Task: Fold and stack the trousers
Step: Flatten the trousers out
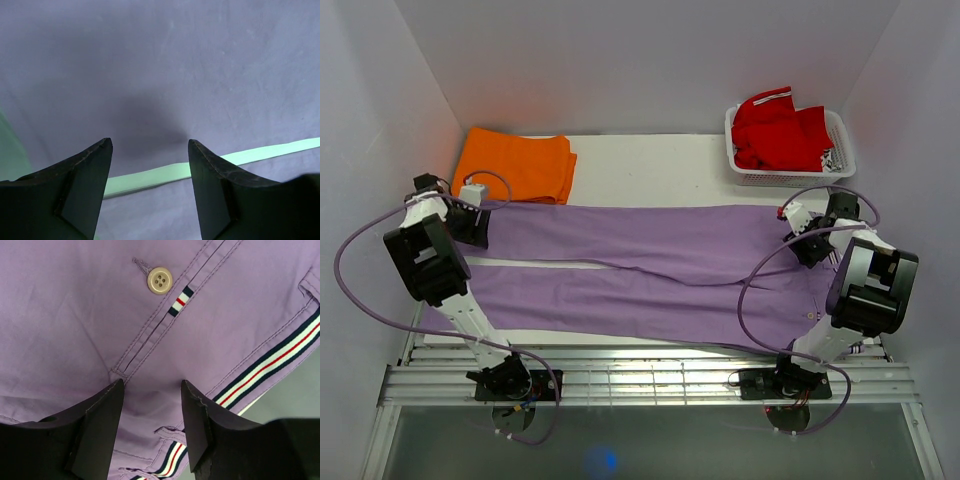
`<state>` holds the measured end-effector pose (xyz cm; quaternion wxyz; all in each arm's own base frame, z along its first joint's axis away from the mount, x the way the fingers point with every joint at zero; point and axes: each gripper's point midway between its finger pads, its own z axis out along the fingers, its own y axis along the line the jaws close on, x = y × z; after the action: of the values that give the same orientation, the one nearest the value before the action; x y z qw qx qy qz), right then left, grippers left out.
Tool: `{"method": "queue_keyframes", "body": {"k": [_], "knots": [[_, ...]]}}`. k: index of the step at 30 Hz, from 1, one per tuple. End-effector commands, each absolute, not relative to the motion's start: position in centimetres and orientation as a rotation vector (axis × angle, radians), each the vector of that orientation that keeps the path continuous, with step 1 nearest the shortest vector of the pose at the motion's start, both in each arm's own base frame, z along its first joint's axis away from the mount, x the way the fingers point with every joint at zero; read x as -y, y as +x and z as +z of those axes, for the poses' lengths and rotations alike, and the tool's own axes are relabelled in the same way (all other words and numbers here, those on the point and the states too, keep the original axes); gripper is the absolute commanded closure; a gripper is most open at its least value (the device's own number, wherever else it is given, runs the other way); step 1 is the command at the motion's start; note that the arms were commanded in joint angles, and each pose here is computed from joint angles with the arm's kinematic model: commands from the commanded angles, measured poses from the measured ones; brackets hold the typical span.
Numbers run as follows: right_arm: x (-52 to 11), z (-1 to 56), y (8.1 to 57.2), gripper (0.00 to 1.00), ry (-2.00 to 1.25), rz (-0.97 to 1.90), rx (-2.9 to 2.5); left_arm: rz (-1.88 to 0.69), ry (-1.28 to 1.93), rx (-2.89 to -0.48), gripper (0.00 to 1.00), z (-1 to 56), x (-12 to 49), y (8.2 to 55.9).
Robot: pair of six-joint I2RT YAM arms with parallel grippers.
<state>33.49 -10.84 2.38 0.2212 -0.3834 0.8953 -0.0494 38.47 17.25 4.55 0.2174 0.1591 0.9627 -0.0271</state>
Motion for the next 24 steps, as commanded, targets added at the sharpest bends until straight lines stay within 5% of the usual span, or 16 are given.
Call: {"method": "queue_keyframes", "body": {"k": [1,8,16,17,24], "knots": [[11.9,-0.2,30.3,0.44,-1.115,-0.136,-2.586,-0.160,0.376,-2.680,0.28,3.7,-17.0,37.3],[13.2,3.9,33.0,0.42,-1.040,-0.218,-2.520,-0.261,0.356,-2.753,0.40,3.2,-16.8,33.6],[12.0,10.7,33.0,0.04,-1.101,-0.156,-2.420,-0.255,0.441,-2.557,0.17,11.4,-15.0,34.2],[11.9,11.7,32.4,0.10,-1.126,-0.171,-2.402,-0.268,0.452,-2.558,0.17,11.9,-14.6,33.7],[11.6,9.9,26.7,0.06,-1.328,-0.147,-2.438,-0.293,0.615,-2.507,0.16,13.1,-12.4,30.7]]}}
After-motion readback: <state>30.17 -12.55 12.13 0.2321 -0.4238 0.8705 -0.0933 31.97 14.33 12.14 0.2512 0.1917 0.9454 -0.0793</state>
